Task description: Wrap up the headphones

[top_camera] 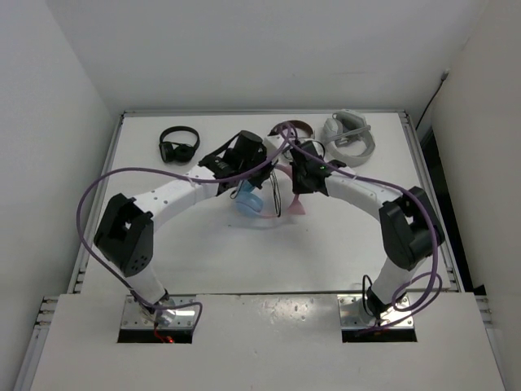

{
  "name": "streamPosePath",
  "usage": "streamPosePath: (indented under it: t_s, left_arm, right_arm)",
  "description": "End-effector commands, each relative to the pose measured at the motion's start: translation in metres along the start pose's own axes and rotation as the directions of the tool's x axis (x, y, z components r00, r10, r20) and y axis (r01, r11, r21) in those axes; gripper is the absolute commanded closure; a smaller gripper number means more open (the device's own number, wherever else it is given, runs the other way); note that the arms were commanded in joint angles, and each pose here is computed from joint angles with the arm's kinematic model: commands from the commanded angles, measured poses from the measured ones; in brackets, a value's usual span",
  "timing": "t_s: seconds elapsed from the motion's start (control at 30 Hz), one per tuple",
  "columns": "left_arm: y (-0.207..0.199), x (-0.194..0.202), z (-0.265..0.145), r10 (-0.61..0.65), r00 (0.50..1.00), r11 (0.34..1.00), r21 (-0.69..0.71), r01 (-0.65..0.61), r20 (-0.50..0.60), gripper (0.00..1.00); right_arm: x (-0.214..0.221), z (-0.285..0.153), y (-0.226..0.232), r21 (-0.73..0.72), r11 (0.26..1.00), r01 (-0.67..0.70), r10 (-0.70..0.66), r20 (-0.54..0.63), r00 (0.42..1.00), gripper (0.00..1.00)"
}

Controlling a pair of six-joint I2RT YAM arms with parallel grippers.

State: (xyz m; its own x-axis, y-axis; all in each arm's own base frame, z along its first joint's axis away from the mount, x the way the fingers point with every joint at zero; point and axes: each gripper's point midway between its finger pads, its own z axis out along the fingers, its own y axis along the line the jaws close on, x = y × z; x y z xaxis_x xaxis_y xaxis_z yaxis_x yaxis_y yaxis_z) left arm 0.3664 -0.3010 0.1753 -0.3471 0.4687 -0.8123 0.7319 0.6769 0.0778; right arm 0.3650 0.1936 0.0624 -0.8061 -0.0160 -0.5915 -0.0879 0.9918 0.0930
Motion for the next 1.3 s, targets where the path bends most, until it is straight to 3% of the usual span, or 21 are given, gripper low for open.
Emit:
streamPosePath:
  t_s: [0.0,0.3,0.83,0.97,1.1,1.2,1.27]
  left_arm:
    - [0.034,0.007,0.012,-0.065,0.998,0.992,-0.106,0.064,-0.014,1.0]
    - [0.054,0.054,0.053,-0.172,0.979,0.978,-0.135,0.157,-0.11,1.0]
    - [0.072,0.1,0.083,-0.189,0.961,0.967,-0.211,0.145,-0.201,1.0]
    - [0.076,0.107,0.088,-0.191,0.957,0.963,-0.23,0.14,-0.217,1.0]
    - [0.077,0.112,0.093,-0.192,0.954,0.962,-0.238,0.137,-0.23,1.0]
    - [0.077,0.112,0.093,-0.192,0.954,0.962,-0.238,0.137,-0.23,1.0]
    - [0.075,0.112,0.093,-0.192,0.954,0.964,-0.228,0.139,-0.229,1.0]
  right_arm:
    - [-0.036,-0.01,0.027,-0.082,0.997,-0.006,0.016,0.128,0.992,1.0]
    - [-0.03,0.016,0.039,-0.104,0.994,-0.014,0.021,0.062,0.998,1.0]
    - [-0.037,0.048,0.058,-0.164,0.984,-0.065,0.067,0.003,0.998,0.99]
    - [-0.038,0.048,0.056,-0.168,0.983,-0.072,0.073,0.0,0.997,0.8]
    - [-0.043,0.033,0.046,-0.182,0.977,-0.112,0.118,0.024,0.993,0.41]
    - [-0.062,0.012,0.039,-0.2,0.97,-0.139,0.155,0.066,0.986,0.28]
    - [-0.067,0.002,0.031,-0.19,0.97,-0.151,0.166,0.068,0.984,0.26]
